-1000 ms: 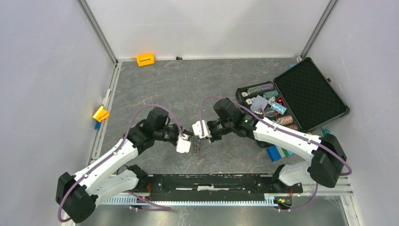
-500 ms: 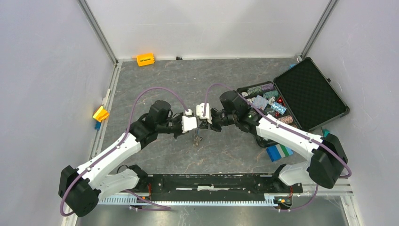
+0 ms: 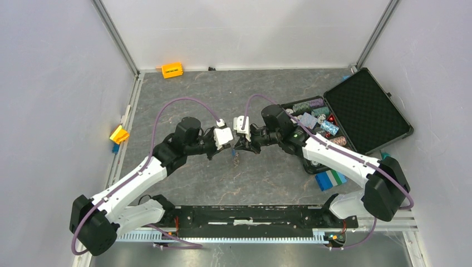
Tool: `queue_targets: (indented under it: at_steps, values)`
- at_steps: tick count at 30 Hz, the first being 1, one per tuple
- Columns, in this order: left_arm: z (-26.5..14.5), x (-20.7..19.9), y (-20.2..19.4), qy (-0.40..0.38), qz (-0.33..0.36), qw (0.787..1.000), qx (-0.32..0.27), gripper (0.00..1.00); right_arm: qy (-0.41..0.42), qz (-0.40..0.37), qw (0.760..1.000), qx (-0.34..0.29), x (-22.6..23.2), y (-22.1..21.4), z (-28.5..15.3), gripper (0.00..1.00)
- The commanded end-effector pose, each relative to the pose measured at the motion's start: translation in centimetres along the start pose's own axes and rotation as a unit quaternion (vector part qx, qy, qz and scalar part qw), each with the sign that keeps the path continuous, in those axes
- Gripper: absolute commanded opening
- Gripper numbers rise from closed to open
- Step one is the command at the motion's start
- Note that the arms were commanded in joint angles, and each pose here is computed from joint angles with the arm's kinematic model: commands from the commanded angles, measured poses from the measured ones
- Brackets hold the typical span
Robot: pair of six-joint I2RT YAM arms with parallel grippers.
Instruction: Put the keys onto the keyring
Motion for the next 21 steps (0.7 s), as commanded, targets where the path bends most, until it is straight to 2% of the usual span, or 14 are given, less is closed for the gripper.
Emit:
queue_targets:
  at_steps: [1,14,21]
  values:
    - [0.2,0.7,1.1,0.030,-0.008,0.999,-0.028,0.02,-0.011,0.008,1.000,-0.010,-0.3,0.4,0.4,0.00]
    - [0.3,1.0,1.0,0.070,-0.011,0.997,-0.039,0.02,-0.023,0.041,0.998,-0.037,-1.1,-0.5,-0.4,0.00]
    - [0.3,1.3,1.1,0.077,-0.015,0.996,-0.045,0.02,-0.015,-0.009,0.999,-0.045,-0.6,-0.8,-1.7,0.00]
Point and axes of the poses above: each gripper's point midway between its finger pads, its own z axis out along the fingers, its own x axis along the line the jaws close on, y = z × x, the point moved 9 cm from there along -z, back along the fingers, and after that the axes turned 3 degrees about z, right-handed, at the moved point
